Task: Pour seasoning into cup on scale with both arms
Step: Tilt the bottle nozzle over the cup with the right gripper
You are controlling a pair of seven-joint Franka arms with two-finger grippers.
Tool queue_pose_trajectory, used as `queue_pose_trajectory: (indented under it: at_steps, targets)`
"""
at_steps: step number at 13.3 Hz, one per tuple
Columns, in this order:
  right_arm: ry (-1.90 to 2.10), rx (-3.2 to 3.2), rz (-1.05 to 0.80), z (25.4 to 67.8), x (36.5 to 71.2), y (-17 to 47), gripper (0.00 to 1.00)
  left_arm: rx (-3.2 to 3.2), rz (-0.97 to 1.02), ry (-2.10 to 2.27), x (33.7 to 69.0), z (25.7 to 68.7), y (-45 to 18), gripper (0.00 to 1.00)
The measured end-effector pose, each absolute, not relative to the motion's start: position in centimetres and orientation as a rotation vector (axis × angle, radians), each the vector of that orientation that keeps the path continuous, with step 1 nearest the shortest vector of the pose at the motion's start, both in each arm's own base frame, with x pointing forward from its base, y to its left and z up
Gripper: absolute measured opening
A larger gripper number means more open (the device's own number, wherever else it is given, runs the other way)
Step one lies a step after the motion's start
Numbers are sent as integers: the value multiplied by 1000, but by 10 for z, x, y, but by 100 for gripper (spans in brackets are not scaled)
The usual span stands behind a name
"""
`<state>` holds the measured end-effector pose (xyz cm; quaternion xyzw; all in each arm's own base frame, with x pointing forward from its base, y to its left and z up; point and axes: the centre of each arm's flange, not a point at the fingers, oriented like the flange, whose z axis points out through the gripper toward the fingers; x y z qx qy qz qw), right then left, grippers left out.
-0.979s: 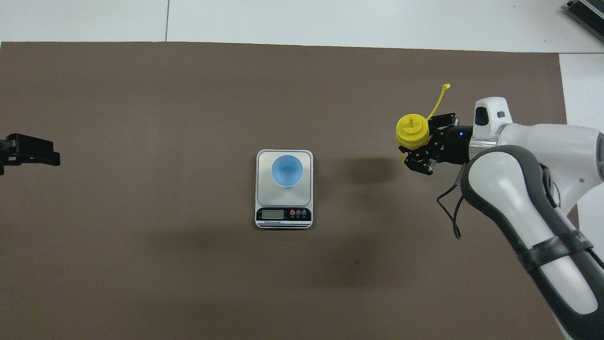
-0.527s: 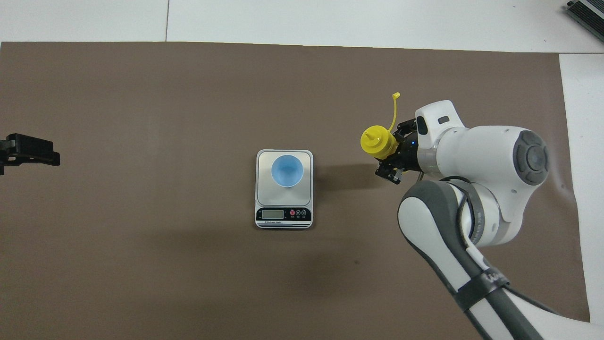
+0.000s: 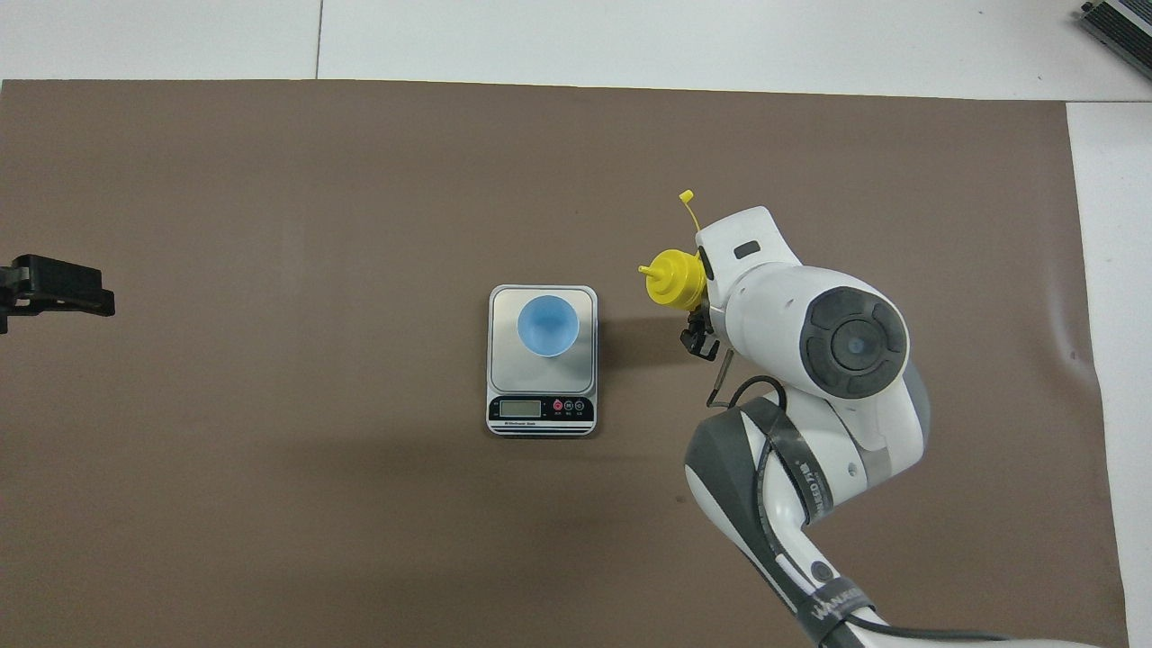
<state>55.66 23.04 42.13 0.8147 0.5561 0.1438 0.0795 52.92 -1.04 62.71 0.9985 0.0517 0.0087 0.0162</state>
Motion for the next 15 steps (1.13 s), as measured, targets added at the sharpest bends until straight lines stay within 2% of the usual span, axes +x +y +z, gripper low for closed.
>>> queue_pose_trajectory:
  at_steps: [7, 15]
  targets:
    - [1729, 2152, 366, 396, 552, 282, 47, 3105, 27, 161, 529, 627, -10, 100]
    - [1702, 1849, 381, 381, 528, 325, 47, 3105, 27, 161, 529, 627, -10, 100]
